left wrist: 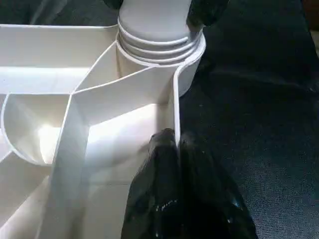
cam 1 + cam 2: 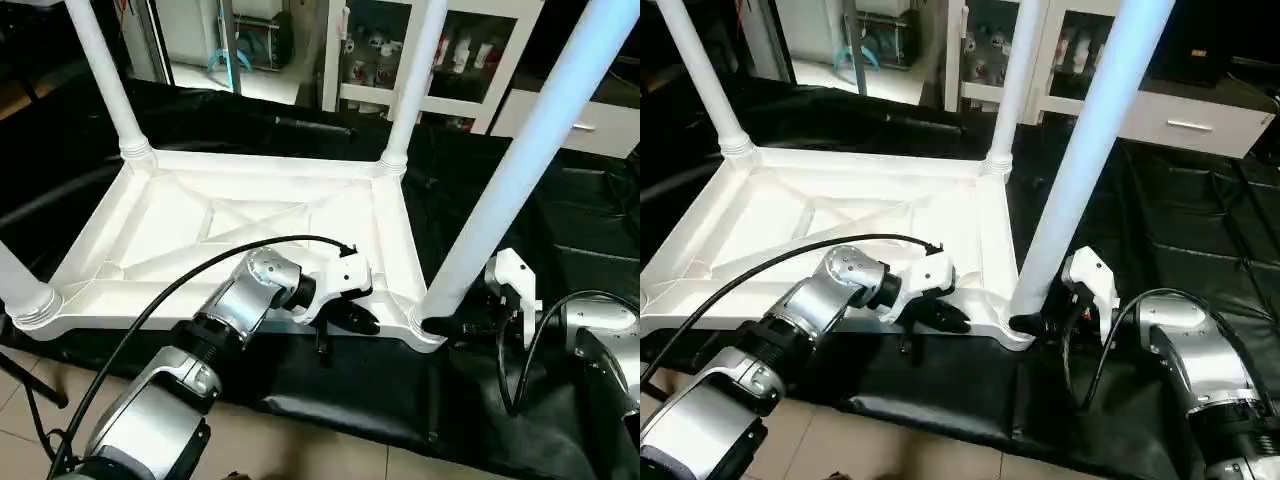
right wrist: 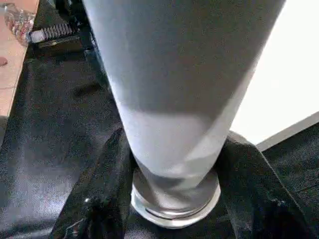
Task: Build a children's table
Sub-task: Rotate leg to tighten
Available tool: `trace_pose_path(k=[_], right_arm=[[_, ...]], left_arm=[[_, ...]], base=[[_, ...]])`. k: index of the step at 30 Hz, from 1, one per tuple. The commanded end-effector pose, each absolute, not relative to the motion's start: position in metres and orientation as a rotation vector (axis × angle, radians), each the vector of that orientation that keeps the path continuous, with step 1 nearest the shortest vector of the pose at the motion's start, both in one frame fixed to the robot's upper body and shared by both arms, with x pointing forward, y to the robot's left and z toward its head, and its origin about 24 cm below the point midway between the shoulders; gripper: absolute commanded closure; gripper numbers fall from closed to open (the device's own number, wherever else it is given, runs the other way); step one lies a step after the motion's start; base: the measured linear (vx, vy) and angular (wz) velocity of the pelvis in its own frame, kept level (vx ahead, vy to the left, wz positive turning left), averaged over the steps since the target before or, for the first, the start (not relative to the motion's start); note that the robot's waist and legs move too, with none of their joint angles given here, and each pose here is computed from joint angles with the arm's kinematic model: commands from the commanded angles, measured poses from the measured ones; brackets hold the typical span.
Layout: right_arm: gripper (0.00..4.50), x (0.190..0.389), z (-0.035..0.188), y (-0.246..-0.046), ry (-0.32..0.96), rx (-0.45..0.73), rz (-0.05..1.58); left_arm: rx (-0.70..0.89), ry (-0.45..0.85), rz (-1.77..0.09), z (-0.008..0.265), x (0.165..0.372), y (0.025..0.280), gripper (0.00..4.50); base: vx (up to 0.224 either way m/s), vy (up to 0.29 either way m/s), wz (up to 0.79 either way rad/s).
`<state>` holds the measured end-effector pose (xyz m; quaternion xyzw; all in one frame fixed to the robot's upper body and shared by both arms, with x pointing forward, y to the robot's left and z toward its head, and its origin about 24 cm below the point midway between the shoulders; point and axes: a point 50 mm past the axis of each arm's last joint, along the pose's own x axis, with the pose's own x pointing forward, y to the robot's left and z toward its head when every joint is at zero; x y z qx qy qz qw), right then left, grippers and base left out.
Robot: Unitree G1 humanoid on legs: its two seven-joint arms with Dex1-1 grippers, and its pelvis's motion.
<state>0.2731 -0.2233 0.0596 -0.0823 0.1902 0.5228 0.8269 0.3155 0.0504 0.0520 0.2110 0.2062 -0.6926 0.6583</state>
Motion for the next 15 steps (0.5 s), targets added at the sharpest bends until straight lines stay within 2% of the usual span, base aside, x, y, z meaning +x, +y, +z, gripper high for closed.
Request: trace_pose_path(k=[1, 3, 6, 8, 10, 11, 12, 13, 14, 15], right_arm=[[2.46, 0.276, 0.050, -0.225, 0.447, -0.165, 1.031], [2.48, 0.281, 0.037, -0.226, 0.476, -0.153, 0.878], [2.49, 0.284, 0.026, -0.222, 0.509, -0.100, 0.747], [2.49, 0.288, 0.017, -0.213, 0.525, -0.040, 0.645], [2.50, 0.297, 0.009, -0.201, 0.524, -0.028, 0.481], [2.50, 0.297, 0.009, -0.201, 0.524, -0.028, 0.481], [2.50, 0.305, 0.005, -0.189, 0.512, -0.047, 0.373], [2.50, 0.305, 0.005, -0.189, 0.512, -0.047, 0.373], [2.51, 0.316, 0.003, -0.170, 0.481, -0.098, 0.261], [2.51, 0.320, 0.003, -0.161, 0.461, -0.119, 0.232]], left_arm=[[0.504, 0.528, -1.587, 0.042, 0.310, 0.047, 4.50], [0.478, 0.512, -1.465, 0.044, 0.321, 0.044, 4.50], [0.431, 0.501, -1.325, 0.047, 0.332, 0.040, 4.50], [0.385, 0.525, -1.186, 0.049, 0.341, 0.037, 4.50], [0.375, 0.527, -1.051, 0.051, 0.349, 0.033, 4.50], [0.375, 0.527, -1.051, 0.051, 0.349, 0.033, 4.50], [0.380, 0.502, -0.978, 0.053, 0.354, 0.029, 4.50], [0.380, 0.502, -0.978, 0.053, 0.354, 0.029, 4.50], [0.385, 0.451, -0.910, 0.058, 0.357, 0.019, 4.50], [0.378, 0.429, -0.880, 0.060, 0.359, 0.015, 4.50]], base=[[0.000, 0.000, 0.00], [0.000, 0.000, 0.00], [0.000, 0.000, 0.00], [0.000, 0.000, 0.00], [0.000, 0.000, 0.00], [0.000, 0.000, 0.00], [0.000, 0.000, 0.00], [0.000, 0.000, 0.00], [0.000, 0.000, 0.00], [0.000, 0.000, 0.00]])
